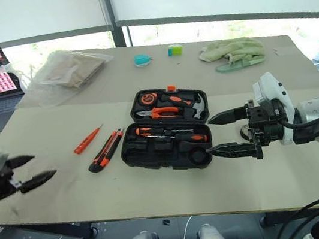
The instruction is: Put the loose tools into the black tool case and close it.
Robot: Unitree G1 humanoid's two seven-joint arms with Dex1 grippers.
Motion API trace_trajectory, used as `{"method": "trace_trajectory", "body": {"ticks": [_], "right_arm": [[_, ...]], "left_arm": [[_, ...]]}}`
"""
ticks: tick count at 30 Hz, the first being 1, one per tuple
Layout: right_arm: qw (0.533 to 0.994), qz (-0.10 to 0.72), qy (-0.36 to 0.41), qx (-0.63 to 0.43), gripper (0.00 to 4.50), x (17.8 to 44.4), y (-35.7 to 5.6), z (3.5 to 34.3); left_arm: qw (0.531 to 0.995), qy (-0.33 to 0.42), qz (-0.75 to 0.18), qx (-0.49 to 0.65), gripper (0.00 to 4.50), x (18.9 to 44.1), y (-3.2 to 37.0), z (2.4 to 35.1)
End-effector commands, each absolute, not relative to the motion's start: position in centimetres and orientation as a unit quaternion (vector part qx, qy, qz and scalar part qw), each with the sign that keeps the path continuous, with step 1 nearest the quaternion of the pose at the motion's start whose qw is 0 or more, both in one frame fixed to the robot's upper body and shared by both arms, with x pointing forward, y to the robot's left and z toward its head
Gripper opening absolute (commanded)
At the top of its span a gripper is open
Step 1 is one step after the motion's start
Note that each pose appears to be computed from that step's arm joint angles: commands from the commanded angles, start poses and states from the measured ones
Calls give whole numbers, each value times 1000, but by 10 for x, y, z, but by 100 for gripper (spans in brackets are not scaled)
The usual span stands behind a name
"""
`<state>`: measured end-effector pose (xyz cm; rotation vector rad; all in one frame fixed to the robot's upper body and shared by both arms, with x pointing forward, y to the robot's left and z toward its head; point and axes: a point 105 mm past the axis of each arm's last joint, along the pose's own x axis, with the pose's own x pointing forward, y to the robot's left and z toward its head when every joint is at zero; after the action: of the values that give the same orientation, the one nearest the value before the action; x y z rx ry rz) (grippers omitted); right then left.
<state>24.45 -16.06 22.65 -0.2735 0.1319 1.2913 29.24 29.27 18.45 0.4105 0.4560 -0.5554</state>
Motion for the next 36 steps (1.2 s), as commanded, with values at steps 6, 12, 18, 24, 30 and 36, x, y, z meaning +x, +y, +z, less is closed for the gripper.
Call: {"method": "trace_trajectory", "body": {"ticks": [6,12,18,24,30,36], "right_arm": [[792,594,24,-137,443,222,-147,235],[802,581,14,-138,443,219,-145,240],[812,571,1,-123,443,219,-142,245],[812,571,0,-121,450,216,-137,242],[823,555,-2,-121,450,218,-143,248],[840,528,14,-121,450,215,-154,242]], "left_arm": [[877,318,-262,249,450,355,283,172],[864,356,-244,258,450,380,283,152],[863,366,-260,232,450,387,278,136],[856,383,-268,223,263,387,281,119],[866,369,-264,211,63,392,281,121],[889,291,-278,220,43,398,277,166]]}}
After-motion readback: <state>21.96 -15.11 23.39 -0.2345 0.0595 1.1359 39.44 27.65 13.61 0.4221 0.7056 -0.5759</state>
